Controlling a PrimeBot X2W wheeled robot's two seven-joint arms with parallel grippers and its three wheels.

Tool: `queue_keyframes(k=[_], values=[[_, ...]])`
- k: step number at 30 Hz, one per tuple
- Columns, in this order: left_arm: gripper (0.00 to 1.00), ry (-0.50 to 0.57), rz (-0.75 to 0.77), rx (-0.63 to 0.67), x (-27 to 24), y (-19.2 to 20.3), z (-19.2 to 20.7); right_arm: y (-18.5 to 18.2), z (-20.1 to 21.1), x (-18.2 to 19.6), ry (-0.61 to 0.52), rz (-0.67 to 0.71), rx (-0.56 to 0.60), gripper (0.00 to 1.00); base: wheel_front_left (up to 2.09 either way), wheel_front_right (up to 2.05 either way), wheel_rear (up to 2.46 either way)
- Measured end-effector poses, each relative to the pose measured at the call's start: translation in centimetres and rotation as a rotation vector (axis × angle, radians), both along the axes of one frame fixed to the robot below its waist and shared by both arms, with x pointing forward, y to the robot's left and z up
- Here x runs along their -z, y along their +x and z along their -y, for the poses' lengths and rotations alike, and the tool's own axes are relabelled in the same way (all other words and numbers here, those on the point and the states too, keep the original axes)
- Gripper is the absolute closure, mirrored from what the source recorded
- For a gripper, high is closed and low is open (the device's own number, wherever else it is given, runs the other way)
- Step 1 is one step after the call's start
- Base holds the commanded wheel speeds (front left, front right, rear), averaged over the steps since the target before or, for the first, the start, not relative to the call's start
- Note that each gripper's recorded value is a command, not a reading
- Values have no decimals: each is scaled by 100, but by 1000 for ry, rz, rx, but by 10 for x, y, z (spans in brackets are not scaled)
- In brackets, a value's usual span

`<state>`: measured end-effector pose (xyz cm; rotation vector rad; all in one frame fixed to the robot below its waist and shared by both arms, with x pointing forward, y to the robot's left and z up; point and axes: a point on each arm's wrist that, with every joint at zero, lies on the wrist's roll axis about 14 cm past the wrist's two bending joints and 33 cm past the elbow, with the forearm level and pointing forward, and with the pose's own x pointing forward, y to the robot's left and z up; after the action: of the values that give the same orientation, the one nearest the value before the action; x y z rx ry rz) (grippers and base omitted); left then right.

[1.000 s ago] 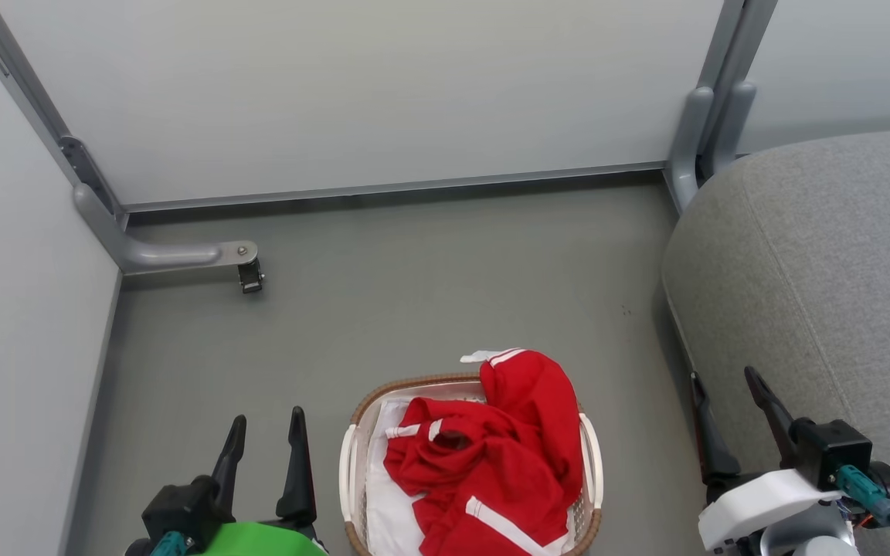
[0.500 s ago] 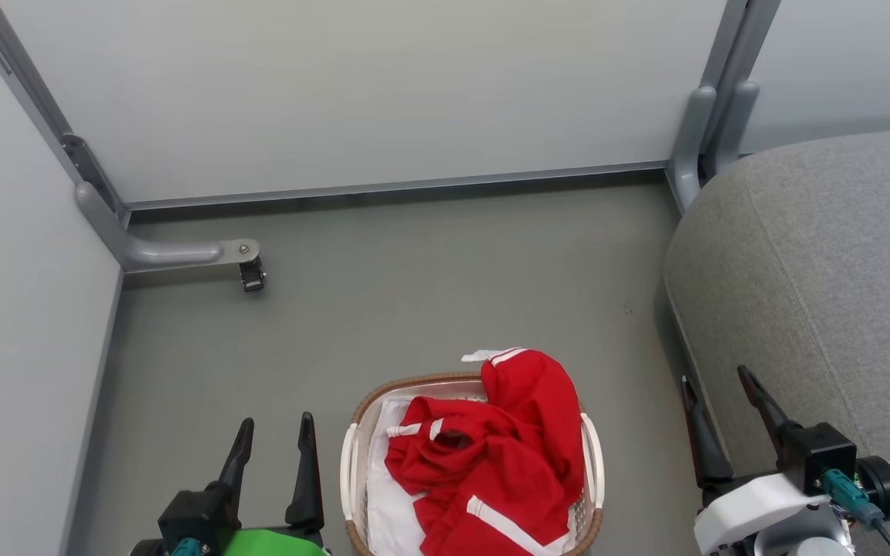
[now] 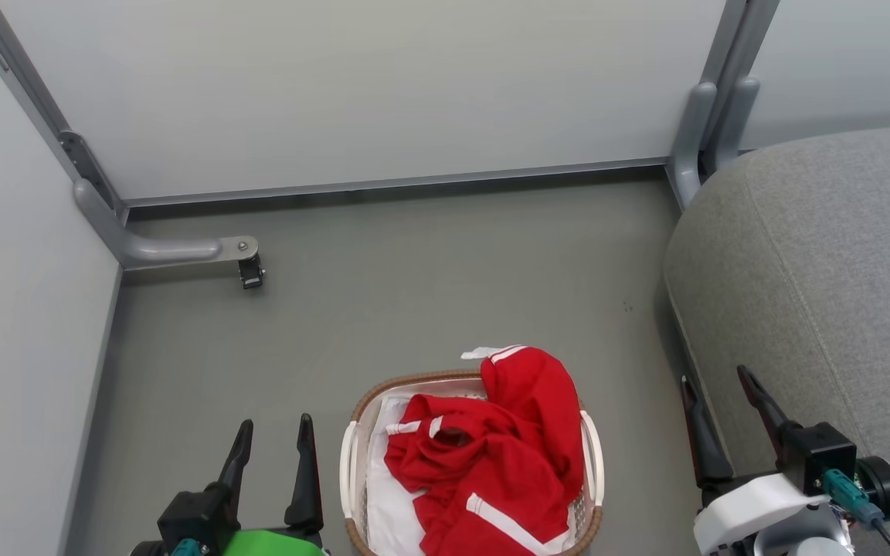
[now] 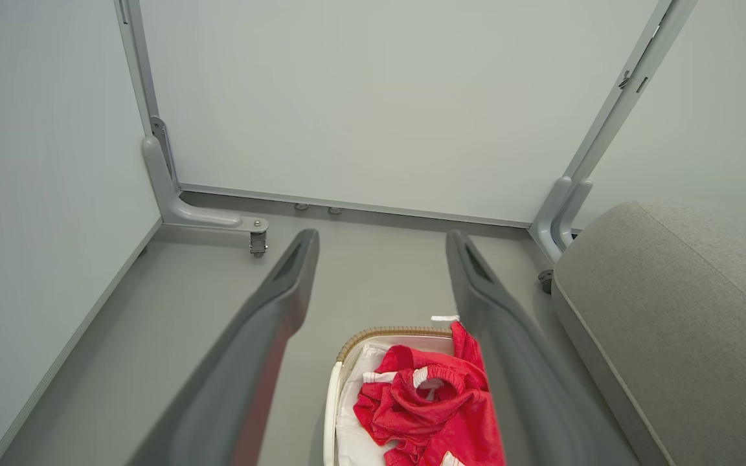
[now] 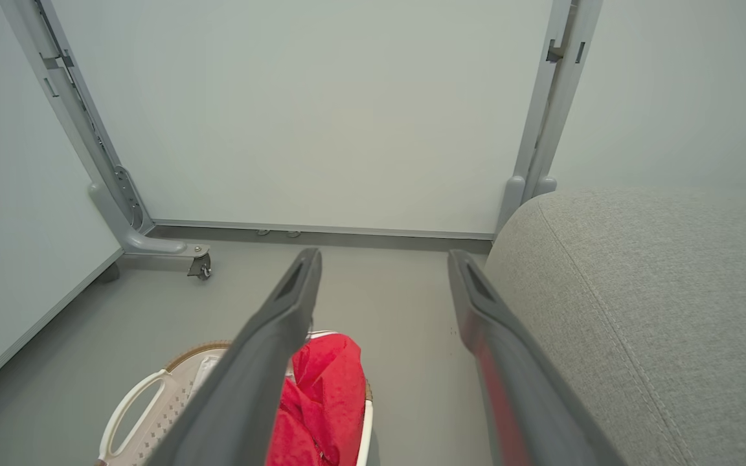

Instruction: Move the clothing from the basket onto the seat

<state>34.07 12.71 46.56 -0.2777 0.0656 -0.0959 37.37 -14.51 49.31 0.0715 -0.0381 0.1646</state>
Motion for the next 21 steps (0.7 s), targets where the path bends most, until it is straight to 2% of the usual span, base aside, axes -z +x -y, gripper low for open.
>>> queue_keyframes(k=[13,21], values=[[0,-1,-12,-2,4,7,0,6,2,1,1,1,6,0,0,0,0],[0,33,36,62,-4,57,13,40,9,1,-1,16,28,0,0,0,0]])
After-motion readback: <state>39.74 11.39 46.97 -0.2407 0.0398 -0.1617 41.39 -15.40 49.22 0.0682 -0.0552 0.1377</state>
